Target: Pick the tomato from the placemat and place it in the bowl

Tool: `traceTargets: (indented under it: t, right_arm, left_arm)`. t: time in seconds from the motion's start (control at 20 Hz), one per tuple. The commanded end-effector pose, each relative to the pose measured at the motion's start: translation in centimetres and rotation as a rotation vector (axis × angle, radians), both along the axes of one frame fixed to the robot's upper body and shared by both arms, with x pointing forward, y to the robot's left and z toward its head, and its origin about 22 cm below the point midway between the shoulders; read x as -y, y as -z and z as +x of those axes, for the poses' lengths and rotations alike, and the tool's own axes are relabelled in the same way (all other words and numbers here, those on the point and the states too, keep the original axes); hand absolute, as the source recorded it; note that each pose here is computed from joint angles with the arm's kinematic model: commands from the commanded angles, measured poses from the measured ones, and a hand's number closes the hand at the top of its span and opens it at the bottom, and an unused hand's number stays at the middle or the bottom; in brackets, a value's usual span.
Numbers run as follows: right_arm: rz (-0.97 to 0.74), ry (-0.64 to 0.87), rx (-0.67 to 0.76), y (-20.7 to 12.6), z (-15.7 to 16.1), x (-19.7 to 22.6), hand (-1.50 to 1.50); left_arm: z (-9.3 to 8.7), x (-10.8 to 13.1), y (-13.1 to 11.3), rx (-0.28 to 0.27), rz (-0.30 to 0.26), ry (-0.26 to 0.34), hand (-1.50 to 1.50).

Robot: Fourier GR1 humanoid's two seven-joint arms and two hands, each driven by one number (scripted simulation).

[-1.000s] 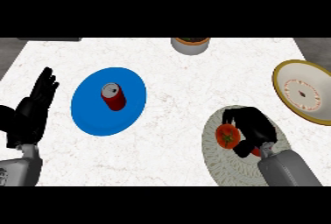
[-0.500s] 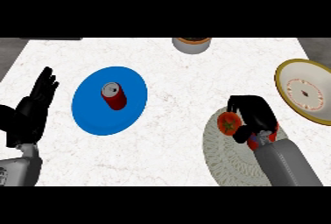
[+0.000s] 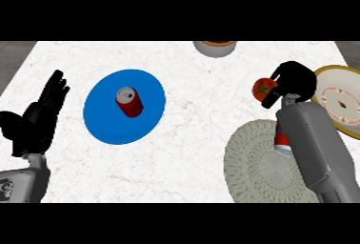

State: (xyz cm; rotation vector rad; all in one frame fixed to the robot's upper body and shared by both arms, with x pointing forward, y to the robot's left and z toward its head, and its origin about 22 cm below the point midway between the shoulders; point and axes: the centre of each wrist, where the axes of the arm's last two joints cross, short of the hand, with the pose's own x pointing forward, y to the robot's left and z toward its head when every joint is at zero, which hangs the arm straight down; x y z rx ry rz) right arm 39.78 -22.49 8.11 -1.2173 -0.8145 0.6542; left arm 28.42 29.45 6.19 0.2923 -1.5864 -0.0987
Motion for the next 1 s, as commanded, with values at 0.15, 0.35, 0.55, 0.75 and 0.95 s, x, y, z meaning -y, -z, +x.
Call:
traceTargets:
  t: [0.15,0.35,0.55,0.75,0.95]
  right_arm:
    - [-0.177,0.209,0.353,-9.1,3.2,-0.2,1.50]
    - [-0.097,0.246,0.472,-10.2,3.1,-3.8,1.50]
    - [-0.123,0.315,0.481,-14.1,2.9,0.4,1.50]
    - [-0.083,0.330,0.507,-12.0,2.1,3.5,1.50]
    - [-0.025,0.328,0.533,-9.6,2.1,8.7,1.50]
  left_arm:
    - [0.1,-0.6,-0.5,0.011,0.006,-0.018,0.00]
    - [0.4,-0.7,0.6,0.012,-0.008,-0.028,0.00]
    - [0.5,-0.5,-0.4,-0.012,0.009,-0.036,0.00]
    - [-1.2,-1.5,1.2,-0.010,0.007,-0.042,0.00]
    - [-0.1,-0.5,0.4,-0.006,-0.005,-0.032,0.00]
